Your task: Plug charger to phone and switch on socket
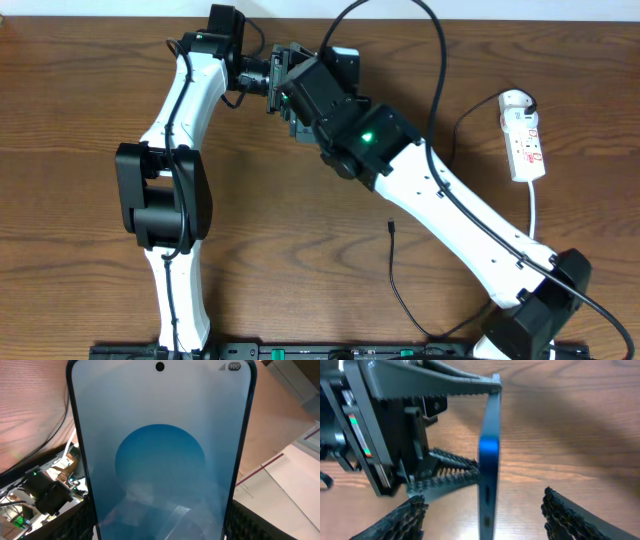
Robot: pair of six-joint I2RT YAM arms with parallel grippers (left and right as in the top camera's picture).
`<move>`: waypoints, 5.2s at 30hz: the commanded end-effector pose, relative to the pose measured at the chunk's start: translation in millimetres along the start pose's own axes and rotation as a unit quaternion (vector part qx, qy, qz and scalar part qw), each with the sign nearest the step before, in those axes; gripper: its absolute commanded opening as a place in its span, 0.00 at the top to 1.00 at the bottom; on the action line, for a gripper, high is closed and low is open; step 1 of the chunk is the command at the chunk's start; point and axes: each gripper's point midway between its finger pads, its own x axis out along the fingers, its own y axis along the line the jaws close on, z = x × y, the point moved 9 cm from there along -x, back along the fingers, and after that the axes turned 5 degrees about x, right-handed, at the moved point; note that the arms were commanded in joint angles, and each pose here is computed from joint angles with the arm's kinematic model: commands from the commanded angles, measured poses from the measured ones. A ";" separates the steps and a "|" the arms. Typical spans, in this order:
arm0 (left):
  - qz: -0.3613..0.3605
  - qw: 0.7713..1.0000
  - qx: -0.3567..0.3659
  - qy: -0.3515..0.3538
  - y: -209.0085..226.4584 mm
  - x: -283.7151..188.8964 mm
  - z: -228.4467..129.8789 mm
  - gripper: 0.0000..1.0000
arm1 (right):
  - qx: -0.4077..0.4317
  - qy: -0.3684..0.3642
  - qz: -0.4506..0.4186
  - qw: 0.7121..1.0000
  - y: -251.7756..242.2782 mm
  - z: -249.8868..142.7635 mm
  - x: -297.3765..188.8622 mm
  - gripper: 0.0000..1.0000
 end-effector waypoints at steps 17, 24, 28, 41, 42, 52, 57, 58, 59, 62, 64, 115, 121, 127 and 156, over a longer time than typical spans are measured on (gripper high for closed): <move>-0.015 0.999 0.032 0.012 -14.5 -4.0 -15.8 0.25 | 0.023 -0.064 -0.014 0.998 1.7 19.3 12.2 0.46; -0.015 0.999 0.032 0.012 -14.5 -4.0 -15.9 0.25 | 0.021 -0.061 -0.019 0.998 1.9 17.0 17.7 0.48; -0.015 0.999 0.032 0.012 -14.5 -4.0 -15.9 0.25 | 0.026 -0.069 -0.021 0.997 -0.3 21.2 19.5 0.52; -0.015 0.999 0.032 0.012 -14.5 -4.0 -15.9 0.25 | 0.032 -0.054 -0.016 0.998 -1.4 19.7 27.3 0.53; -0.015 0.999 0.032 0.012 -14.5 -4.0 -15.9 0.25 | 0.032 -0.053 -0.015 0.998 -1.2 19.5 27.5 0.54; -0.021 0.999 0.032 0.020 -15.4 -4.1 -17.1 0.25 | 0.037 -0.045 -0.006 0.998 0.3 18.4 27.6 0.65; -0.021 0.999 0.032 0.019 -15.4 -4.1 -17.1 0.25 | 0.037 -0.045 -0.006 0.998 0.3 18.4 27.6 0.67; -0.021 0.999 0.032 0.019 -15.4 -4.1 -17.1 0.25 | 0.037 -0.045 -0.006 0.998 0.2 18.4 27.6 0.69; -0.021 0.999 0.032 0.019 -15.4 -4.1 -17.1 0.24 | 0.037 -0.045 -0.006 0.998 0.2 18.4 27.6 0.73; -0.021 0.999 0.032 0.019 -15.4 -4.1 -17.1 0.25 | 0.037 -0.045 -0.006 0.998 0.2 18.4 27.6 0.76; -0.021 0.999 0.032 0.019 -15.4 -4.1 -17.1 0.25 | 0.037 -0.045 -0.006 0.998 0.2 18.4 27.6 0.80; -0.010 1.000 -0.027 0.007 -13.7 -3.8 -14.9 0.30 | 0.592 -0.009 -0.020 0.806 -52.5 42.6 -9.2 0.99; -0.019 0.999 -0.030 0.023 -15.4 -2.2 -17.7 0.35 | 0.602 -0.013 -0.006 0.798 -49.7 46.0 -8.9 0.99; -0.013 0.999 -0.035 0.030 -15.2 5.4 -19.7 0.35 | 0.629 -0.017 0.016 0.777 -44.4 50.9 -9.1 0.99; -0.001 0.996 -0.080 0.043 -14.3 20.4 -23.5 0.70 | 0.642 -0.032 0.000 0.766 -43.3 43.9 -10.5 0.98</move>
